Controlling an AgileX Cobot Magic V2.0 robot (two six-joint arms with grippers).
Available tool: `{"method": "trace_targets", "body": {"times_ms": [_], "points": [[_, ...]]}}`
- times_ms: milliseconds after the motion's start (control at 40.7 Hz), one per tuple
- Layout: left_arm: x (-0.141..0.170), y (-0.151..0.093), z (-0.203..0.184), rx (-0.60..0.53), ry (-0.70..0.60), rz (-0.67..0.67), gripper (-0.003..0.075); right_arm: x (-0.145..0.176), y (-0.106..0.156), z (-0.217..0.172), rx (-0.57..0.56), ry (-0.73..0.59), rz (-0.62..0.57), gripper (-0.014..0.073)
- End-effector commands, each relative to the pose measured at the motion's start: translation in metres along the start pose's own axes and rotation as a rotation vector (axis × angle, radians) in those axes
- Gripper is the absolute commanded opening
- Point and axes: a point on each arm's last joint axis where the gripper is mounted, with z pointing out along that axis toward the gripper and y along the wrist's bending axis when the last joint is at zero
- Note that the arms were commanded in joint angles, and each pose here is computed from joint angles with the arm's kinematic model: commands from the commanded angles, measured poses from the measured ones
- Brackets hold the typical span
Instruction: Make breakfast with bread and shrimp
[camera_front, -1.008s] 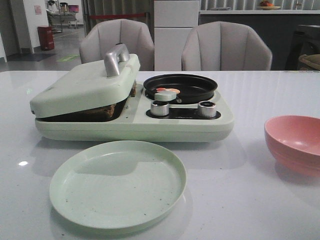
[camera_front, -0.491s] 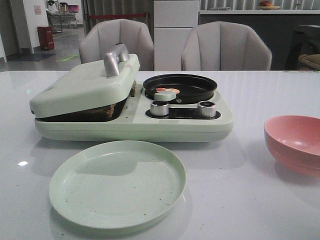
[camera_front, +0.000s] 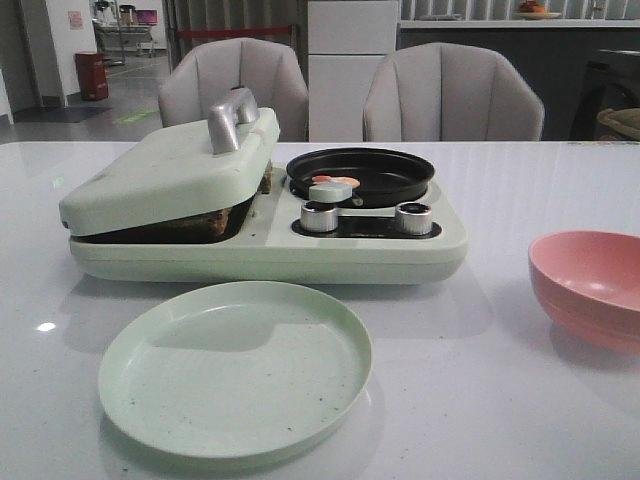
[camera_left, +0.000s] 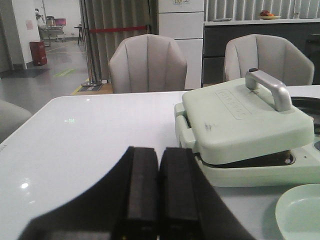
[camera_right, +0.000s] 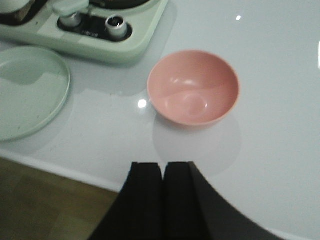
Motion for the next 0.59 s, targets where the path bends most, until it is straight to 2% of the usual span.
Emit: {"method": "trace_targets", "body": {"times_ms": [0,221,565], "points": [[0.001,0.0,-0.001,-0.004,-0.08,-0.012,0.0101,-0.006,-0.004,-0.006,0.067,-0.21,-0.001,0.0037],[0.001,0.0,-0.001,-0.005,-0.08,-0.012,0.0101,0.026,-0.01,0.015,0.123,-0.449,0.01,0.0037],[0.001,0.0,-0.001,-0.005,-0.08,-0.012,0.0101,0.078,-0.015,0.054,0.142,-0.617,-0.003,0.0037]]}}
